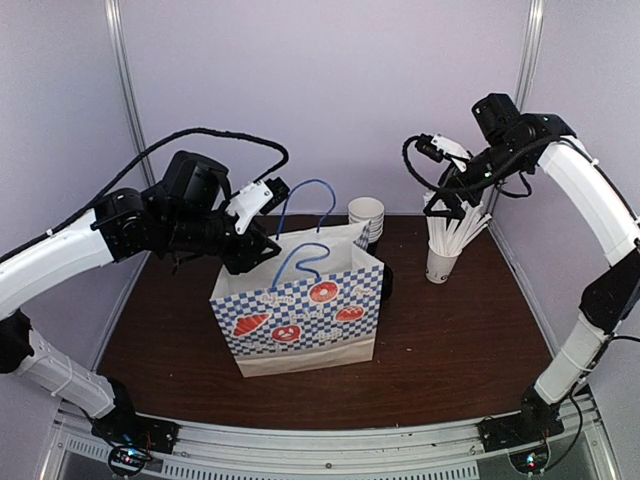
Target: Pack the takeout coffee
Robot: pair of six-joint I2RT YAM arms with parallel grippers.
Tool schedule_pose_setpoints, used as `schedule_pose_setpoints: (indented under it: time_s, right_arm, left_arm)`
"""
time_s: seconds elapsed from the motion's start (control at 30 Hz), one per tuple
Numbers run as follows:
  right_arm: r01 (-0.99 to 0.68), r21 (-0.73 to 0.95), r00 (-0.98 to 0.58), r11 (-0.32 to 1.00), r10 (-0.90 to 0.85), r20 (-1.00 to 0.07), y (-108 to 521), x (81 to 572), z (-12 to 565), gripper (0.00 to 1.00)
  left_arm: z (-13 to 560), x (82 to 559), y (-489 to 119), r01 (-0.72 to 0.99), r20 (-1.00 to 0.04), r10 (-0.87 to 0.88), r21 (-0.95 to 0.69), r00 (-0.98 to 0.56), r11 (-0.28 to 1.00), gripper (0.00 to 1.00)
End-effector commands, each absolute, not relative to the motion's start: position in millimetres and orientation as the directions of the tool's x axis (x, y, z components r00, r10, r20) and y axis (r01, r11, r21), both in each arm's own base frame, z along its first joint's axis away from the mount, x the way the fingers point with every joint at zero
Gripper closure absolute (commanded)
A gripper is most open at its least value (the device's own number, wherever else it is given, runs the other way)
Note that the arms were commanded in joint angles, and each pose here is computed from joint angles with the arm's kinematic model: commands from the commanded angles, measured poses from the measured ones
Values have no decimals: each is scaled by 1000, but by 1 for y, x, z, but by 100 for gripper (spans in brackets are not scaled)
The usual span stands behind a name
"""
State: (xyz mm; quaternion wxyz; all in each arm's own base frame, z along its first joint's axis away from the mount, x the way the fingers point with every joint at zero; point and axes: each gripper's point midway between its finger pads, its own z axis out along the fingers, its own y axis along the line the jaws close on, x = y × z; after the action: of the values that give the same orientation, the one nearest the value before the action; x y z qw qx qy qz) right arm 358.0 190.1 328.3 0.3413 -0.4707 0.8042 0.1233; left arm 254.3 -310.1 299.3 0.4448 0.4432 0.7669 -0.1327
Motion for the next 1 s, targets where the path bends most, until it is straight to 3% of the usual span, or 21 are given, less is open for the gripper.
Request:
schedule_pose_setpoints:
  time_s: [0.0,0.17,0.33,0.5,0.7,0.83,0.97]
  right_arm:
    - [-809,-142,-329,570,-640,-695,175,353,343,0]
    - [-745,-92,-376,661,-529,-761,151,359,364,0]
    - [-650,-62,-405,758,-414,-815,114,364,383,0]
    - [-550,-21,-503,835,-351,-790,80,365,359,1]
    - [-344,41,-624,938,-196,-757,24,373,320,16]
    - [-319,83,-652,944,-155,-743,14,370,297,29]
    - [-314,125,-676,941,-129,-726,13,376,273,39]
  left_arm:
    - [330,263,-318,783,-843,515,213,-155,585,49]
    - [371,266,-303,737,-874,473,250,-107,628,32]
    - [409,271,-265,638,-895,443,316,-45,703,23]
    - [412,292,-209,465,-904,412,317,-117,827,17]
    - [380,301,-177,341,-913,295,192,-282,920,23]
    - [365,294,-179,350,-917,227,105,-328,931,32]
    - [355,290,-179,356,-913,203,69,-353,932,35]
